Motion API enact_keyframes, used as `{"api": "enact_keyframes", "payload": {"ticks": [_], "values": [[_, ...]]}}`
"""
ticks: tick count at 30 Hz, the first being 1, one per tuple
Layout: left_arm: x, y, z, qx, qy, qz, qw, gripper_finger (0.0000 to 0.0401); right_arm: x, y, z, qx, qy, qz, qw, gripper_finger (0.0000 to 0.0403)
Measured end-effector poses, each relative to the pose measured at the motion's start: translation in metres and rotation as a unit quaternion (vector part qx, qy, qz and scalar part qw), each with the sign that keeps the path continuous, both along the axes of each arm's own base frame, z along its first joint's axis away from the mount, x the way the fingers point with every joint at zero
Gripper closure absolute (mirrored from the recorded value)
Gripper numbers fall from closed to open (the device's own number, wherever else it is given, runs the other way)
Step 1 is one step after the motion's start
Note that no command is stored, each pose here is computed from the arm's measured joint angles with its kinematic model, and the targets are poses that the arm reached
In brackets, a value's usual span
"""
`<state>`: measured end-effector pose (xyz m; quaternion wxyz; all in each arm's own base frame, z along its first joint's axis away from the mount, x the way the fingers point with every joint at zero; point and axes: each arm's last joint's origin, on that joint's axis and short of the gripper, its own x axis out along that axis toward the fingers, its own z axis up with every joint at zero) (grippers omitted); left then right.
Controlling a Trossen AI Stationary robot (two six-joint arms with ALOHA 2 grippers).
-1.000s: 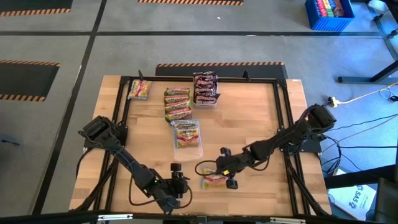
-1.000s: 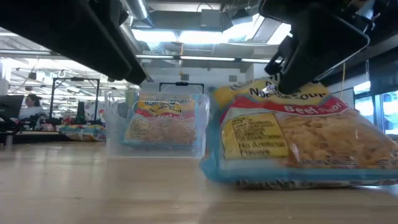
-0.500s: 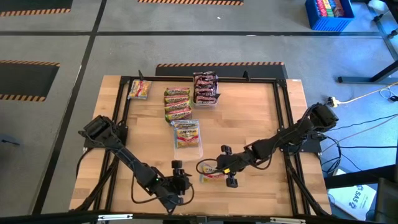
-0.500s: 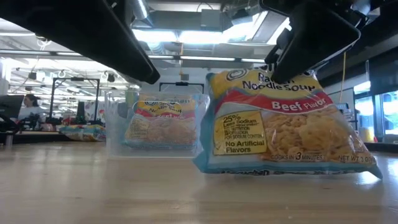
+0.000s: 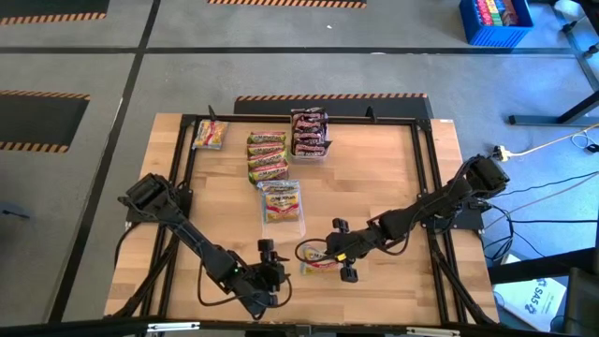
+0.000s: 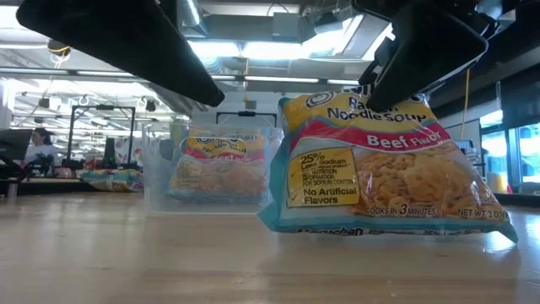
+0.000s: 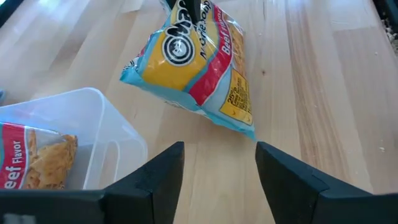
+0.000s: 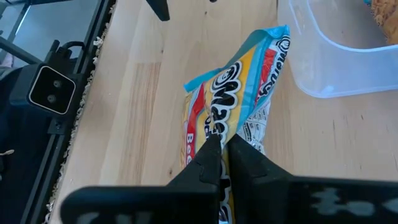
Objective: Sort Maruchan noodles
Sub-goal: Put the bottom blue noodle pack into the bottom transparent bin
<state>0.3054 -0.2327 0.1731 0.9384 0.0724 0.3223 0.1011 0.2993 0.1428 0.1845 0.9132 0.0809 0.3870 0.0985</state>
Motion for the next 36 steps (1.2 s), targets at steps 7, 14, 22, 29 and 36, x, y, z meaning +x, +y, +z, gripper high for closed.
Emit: {"api": "enact_keyframes", "payload": {"ticks": [7, 14, 22, 29, 36], "values": [[0.006, 0.007, 0.000, -0.027, 0.008, 0.004, 1.000, 0.0163, 0.000, 0.000, 0.000, 0.000, 0.000, 0.000, 1.000, 0.0402], [0.022, 0.026, -0.002, -0.079, 0.031, 0.011, 0.996, 0.0133, 0.000, 0.000, 0.000, 0.000, 0.000, 0.000, 1.000, 0.0402], [0.032, 0.042, 0.000, -0.076, 0.017, 0.043, 0.996, 0.0134, 0.000, 0.000, 0.000, 0.000, 0.000, 0.000, 1.000, 0.0402], [0.037, 0.043, 0.004, -0.056, 0.000, 0.026, 0.998, 0.0136, 0.000, 0.000, 0.000, 0.000, 0.000, 0.000, 1.000, 0.0402], [0.046, 0.048, 0.030, -0.042, -0.035, 0.027, 0.998, 0.0137, 0.000, 0.000, 0.000, -0.001, -0.001, 0.001, 1.000, 0.0402]]}}
